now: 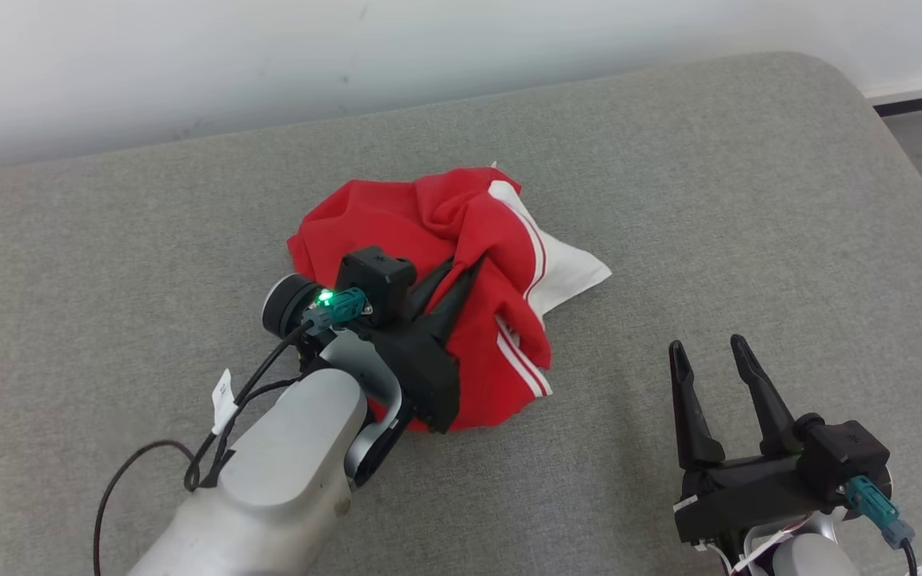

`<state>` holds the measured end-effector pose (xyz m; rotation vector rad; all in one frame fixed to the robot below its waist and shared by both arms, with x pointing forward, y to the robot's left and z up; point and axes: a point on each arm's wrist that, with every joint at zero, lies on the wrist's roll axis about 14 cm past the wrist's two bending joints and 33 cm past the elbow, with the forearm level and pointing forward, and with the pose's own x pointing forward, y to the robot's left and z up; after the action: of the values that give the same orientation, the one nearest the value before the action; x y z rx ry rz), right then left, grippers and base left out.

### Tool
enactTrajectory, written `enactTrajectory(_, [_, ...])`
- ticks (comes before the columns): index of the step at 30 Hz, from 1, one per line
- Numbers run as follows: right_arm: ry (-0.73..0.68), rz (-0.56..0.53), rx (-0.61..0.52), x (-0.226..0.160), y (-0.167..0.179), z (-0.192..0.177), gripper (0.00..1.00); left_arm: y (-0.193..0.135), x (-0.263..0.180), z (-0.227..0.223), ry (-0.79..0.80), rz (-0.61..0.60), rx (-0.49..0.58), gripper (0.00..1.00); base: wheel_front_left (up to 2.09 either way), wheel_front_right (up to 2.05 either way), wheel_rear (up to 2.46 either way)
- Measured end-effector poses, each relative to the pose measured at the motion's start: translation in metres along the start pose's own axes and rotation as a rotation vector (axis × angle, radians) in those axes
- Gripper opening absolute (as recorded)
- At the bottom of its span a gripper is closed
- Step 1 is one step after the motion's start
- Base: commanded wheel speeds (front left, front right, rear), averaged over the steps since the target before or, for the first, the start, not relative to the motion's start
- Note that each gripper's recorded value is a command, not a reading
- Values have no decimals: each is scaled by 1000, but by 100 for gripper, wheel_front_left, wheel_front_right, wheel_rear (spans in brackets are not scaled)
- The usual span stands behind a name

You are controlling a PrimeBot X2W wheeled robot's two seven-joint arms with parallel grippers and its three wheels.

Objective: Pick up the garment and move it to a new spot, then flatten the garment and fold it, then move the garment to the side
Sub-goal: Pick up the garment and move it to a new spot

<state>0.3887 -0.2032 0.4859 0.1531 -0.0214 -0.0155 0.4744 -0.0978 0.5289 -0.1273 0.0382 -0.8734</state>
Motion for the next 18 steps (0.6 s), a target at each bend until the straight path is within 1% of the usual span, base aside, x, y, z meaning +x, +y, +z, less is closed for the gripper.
enactTrajectory(2, [-2, 4, -5, 1, 1, 1, 100, 0, 0, 6, -23, 5, 19, 100, 0, 0, 0])
enactTrajectory(5, [-8, 12, -10, 2, 4, 3, 100, 3, 1, 30, -92, 24, 38, 100, 0, 0, 0])
enactTrajectory(9, [-6, 22, -11, -2, 7, 2, 100, 21, -10, 65, -188, 86, 72, 100, 0, 0, 0])
enactTrajectory(14, [-20, 48, -16, -1, 16, 6, 100, 64, -50, 92, -270, 233, 114, 100, 0, 0, 0])
enactTrajectory(18, [-25, 66, -22, -1, 22, 7, 100, 93, -94, 100, -307, 354, 145, 100, 0, 0, 0])
